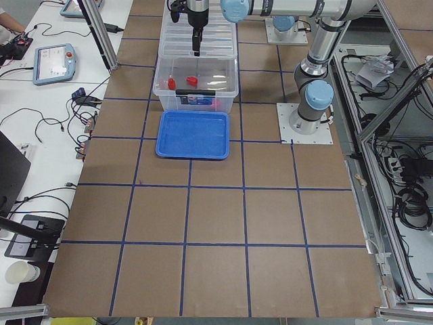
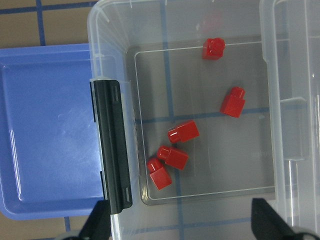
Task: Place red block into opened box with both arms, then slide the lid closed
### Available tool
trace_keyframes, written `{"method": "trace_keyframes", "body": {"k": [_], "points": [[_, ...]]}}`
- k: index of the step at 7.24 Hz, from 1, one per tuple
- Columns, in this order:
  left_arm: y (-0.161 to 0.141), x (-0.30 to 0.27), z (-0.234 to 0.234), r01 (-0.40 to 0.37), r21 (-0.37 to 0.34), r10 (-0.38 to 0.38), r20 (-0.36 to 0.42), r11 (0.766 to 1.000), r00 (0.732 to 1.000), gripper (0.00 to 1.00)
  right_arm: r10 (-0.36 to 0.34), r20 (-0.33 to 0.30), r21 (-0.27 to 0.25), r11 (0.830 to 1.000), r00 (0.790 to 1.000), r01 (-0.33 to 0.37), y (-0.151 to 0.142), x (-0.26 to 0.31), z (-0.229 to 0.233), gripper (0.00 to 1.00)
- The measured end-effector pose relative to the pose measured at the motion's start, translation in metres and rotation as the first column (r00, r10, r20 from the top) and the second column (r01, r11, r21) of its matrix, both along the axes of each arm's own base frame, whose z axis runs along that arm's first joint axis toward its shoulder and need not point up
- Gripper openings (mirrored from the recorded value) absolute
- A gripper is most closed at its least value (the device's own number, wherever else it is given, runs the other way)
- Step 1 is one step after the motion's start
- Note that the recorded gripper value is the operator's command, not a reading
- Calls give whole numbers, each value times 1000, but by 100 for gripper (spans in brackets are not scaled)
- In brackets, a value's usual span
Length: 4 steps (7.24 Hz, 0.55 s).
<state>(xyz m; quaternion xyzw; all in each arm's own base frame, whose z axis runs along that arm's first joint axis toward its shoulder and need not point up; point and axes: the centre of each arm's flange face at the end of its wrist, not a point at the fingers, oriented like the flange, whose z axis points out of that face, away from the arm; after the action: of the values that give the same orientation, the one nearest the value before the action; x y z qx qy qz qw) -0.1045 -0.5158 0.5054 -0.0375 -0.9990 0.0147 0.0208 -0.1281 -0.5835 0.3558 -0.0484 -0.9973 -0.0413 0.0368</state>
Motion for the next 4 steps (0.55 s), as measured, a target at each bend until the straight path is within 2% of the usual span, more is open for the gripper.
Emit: {"method": "trace_keyframes", "body": {"k": [4], "points": [[4, 0, 2, 1, 4, -1, 7, 1000, 1000, 100, -6, 20, 20, 1000, 1000, 6, 4, 12, 0, 100]]}}
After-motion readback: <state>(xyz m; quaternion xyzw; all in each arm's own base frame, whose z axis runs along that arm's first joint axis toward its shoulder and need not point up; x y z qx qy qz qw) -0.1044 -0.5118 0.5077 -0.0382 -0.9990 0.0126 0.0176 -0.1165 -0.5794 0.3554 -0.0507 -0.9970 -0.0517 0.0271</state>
